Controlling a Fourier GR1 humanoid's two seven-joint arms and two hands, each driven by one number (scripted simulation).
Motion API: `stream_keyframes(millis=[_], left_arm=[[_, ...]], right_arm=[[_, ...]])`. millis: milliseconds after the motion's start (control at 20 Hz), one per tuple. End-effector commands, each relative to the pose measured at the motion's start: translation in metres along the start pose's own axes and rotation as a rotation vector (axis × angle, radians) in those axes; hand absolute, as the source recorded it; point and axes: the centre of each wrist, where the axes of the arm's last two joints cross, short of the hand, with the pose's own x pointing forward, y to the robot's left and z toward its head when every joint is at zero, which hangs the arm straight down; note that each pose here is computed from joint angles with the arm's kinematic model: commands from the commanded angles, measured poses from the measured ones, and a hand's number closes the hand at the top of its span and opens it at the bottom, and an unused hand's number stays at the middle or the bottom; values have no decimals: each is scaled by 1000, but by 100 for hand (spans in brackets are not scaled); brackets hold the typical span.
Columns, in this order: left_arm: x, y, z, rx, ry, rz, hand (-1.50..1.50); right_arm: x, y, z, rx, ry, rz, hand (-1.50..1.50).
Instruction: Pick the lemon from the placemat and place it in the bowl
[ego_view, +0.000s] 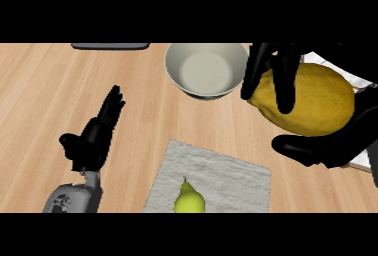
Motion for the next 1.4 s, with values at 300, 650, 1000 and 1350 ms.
stream_keyframes(millis=[300, 650, 1000, 1350], left_arm=[[2, -7, 1, -17, -26, -22, 0], [7, -10, -7, -24, -19, 3, 0], [-8, -5, 1, -22, -2, -4, 0], [15, -13, -12, -58, -46, -3, 0]], right_arm=[[-38, 10, -49, -24, 116, 370, 150], [-114, 10, -72, -72, 183, 395, 150], [-173, 18, -52, -56, 221, 441, 150], [-205, 20, -37, 33, 382, 317, 150]])
